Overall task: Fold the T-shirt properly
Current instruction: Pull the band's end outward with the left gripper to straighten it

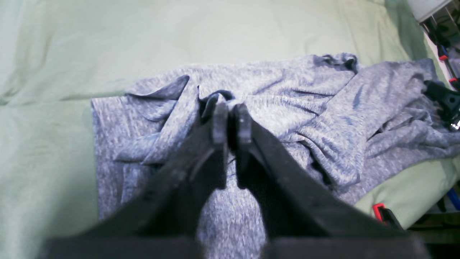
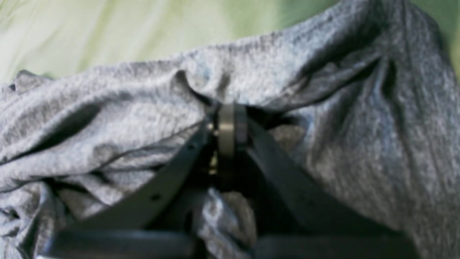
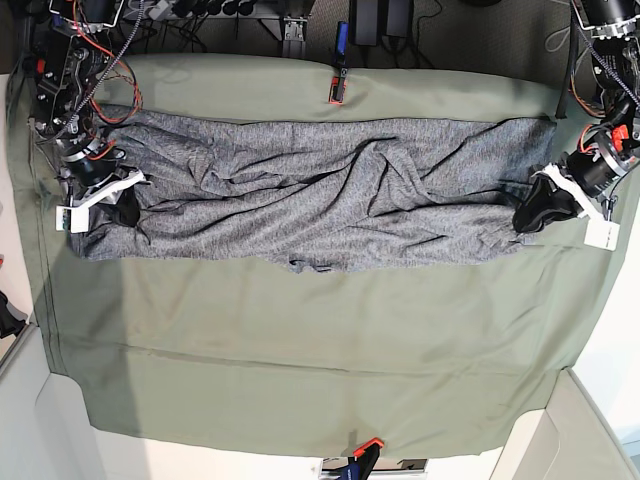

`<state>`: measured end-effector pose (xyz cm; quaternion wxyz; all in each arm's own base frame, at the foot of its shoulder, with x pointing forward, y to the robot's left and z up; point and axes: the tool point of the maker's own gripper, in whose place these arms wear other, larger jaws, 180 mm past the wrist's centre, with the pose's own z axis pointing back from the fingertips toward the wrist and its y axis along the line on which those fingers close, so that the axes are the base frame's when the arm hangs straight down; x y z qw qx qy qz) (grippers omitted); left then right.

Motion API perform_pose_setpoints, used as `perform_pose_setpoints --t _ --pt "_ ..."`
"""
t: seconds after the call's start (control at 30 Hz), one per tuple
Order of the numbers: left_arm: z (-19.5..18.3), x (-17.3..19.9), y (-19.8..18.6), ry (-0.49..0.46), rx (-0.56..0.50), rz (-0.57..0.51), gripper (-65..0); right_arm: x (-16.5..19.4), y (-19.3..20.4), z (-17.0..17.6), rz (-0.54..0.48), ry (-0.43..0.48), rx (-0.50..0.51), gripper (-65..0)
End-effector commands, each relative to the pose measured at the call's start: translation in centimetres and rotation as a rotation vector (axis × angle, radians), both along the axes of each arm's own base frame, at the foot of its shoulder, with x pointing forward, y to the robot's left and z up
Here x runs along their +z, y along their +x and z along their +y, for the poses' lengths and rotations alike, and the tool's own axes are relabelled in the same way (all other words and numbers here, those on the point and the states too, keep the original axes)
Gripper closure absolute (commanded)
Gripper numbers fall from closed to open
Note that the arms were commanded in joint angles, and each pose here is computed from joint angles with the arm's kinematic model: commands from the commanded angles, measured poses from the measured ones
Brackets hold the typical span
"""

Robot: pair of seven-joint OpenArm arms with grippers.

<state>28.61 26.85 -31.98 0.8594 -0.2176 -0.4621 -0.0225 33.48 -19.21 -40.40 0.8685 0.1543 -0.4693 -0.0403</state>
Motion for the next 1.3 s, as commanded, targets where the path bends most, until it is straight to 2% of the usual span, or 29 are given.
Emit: perform_pose_setpoints --t 0.0,0.03,0.07,0.1,0.37,0.53,0.77,1.0,1.13,1.27 --pt "0.2 1.6 0.7 -0.007 -0.002 -0.057 -24.4 1.7 1.1 -0.3 -0.061 0.003 -0.006 0.0" --pt "0.1 1.6 0.7 -0.009 -0.002 -0.059 -34.0 1.7 1.1 -0.3 -0.060 0.003 -0.006 0.0" --pt "0.1 1.6 0.7 -0.008 -0.002 -0.059 -40.6 1.7 1.1 -0.3 -0.060 0.002 -0.006 0.0" --pt "0.2 1.6 0.7 -0.005 -0.002 -0.059 -42.5 1.7 1.1 -0.3 -0.060 0.002 -0.006 0.0" --pt "3.3 1.1 0.2 0.090 0.062 -0.027 -42.4 1.7 1.1 -0.3 -0.060 0.002 -0.006 0.0" --pt "6.1 -2.3 -0.8 0.048 0.137 0.084 -42.5 1.7 1.1 -0.3 -0.060 0.002 -0.006 0.0" --pt "9.3 -6.4 -2.3 -0.082 0.249 0.210 -42.5 1.6 1.0 -0.3 -0.058 0.003 -0.006 0.0" --pt "7.5 -6.9 -3.3 -0.273 0.232 0.265 -42.5 1.8 1.1 -0.2 -0.068 0.027 -0.011 0.0" --pt "6.2 -7.6 -3.4 -0.272 0.191 0.297 -42.5 1.8 1.1 -0.2 -0.066 0.025 -0.011 0.0" --pt "3.1 -8.8 -3.5 -0.297 0.108 0.345 -42.5 1.8 1.1 -0.2 -0.067 0.026 -0.011 0.0"
